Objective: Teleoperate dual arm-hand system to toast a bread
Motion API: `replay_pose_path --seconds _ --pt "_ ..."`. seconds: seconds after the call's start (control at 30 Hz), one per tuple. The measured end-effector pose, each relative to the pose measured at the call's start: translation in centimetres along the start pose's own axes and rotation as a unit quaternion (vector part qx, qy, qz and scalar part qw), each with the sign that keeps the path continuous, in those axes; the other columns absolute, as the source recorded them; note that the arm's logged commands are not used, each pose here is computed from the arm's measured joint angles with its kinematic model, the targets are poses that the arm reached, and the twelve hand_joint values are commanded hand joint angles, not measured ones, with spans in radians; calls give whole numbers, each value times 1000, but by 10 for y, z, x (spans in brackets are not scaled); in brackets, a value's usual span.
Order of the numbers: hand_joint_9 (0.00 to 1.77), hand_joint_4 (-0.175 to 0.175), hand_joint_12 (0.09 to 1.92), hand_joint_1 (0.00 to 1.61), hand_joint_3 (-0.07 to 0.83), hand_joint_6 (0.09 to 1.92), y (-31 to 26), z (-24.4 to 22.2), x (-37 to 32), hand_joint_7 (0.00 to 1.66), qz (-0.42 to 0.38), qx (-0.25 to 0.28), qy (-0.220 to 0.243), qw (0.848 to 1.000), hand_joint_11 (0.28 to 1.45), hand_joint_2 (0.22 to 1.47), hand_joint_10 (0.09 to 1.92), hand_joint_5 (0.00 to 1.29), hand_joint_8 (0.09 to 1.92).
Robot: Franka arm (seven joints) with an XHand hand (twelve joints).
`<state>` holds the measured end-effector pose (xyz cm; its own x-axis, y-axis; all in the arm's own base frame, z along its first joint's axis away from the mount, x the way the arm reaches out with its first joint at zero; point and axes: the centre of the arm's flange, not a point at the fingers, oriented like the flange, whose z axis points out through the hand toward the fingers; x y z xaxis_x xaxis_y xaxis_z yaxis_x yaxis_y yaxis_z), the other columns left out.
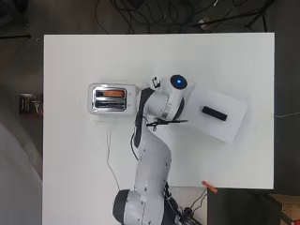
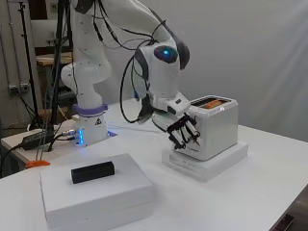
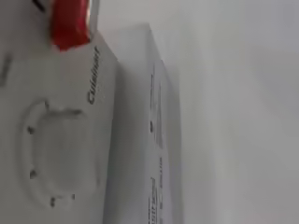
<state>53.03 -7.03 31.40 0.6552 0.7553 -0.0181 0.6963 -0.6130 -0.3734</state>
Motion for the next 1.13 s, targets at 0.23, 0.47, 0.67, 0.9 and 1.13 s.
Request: replay_pose_path --seconds 0.23,0.47,0.67,0.9,1.13 --pt "544 -27 87 12 -8 87 -92 -145 6 508 -57 -141 8 988 403 1157 87 392 87" --pt "467 -19 87 28 -8 87 -195 -219 -20 394 -50 -232 -5 971 384 1119 87 389 87" --pt "461 -34 87 91 -8 87 -190 -199 -31 384 -36 -208 -1 977 379 1098 87 383 87" --pt "458 -51 87 135 -2 87 -183 -195 -31 386 -35 -203 -2 979 369 1100 87 376 87" --pt "459 -54 87 152 4 87 -174 -201 -30 395 -37 -199 -27 979 365 1116 87 403 87"
